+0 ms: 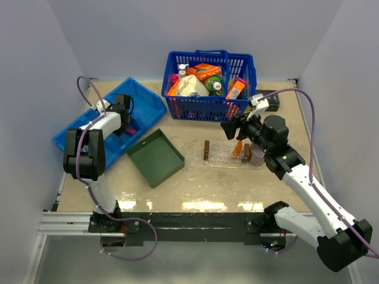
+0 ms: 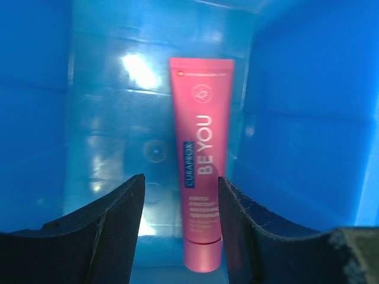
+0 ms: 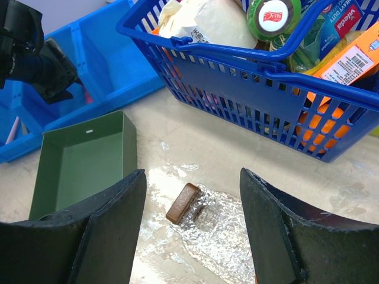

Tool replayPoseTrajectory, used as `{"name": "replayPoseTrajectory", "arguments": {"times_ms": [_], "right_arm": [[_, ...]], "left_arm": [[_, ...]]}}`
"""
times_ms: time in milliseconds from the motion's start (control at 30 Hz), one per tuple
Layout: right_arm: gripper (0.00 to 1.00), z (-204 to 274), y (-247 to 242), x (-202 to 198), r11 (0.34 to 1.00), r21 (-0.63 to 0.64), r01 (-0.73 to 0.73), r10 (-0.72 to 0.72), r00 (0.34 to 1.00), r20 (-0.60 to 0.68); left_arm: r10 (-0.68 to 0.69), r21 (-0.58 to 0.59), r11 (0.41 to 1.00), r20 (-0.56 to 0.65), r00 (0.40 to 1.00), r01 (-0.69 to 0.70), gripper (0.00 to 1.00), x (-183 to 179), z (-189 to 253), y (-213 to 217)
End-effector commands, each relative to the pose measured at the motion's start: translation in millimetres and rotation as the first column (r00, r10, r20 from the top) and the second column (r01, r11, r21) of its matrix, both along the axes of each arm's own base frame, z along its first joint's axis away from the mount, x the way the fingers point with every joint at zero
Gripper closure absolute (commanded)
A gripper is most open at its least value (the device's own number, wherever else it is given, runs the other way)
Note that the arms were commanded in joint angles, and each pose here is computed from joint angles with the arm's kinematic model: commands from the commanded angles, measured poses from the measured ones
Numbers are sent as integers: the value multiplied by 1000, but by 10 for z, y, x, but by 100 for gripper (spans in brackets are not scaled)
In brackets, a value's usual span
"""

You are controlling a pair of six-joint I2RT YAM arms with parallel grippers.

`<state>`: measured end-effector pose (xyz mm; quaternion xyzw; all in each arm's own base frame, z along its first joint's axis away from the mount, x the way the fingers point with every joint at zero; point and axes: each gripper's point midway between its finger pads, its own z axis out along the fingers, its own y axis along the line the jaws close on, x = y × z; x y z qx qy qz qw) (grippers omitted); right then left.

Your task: Prepare toiletry sets of a toothbrush and toothpaste on the tray

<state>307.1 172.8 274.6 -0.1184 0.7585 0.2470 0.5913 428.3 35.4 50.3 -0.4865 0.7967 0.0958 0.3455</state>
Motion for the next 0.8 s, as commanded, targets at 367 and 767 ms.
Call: {"name": "replayPoseTrajectory", "arguments": {"times_ms": [367, 767], "right_arm": [[32, 81, -10, 41, 1000, 2, 6, -6, 999, 44], [32, 47, -8, 57, 1000, -3, 9, -9, 999, 34]], "left_arm": [[-44, -50, 998, 7, 999, 44, 51, 148, -241, 13], [-35, -4, 999, 25, 999, 35, 65, 84, -97, 103]]}}
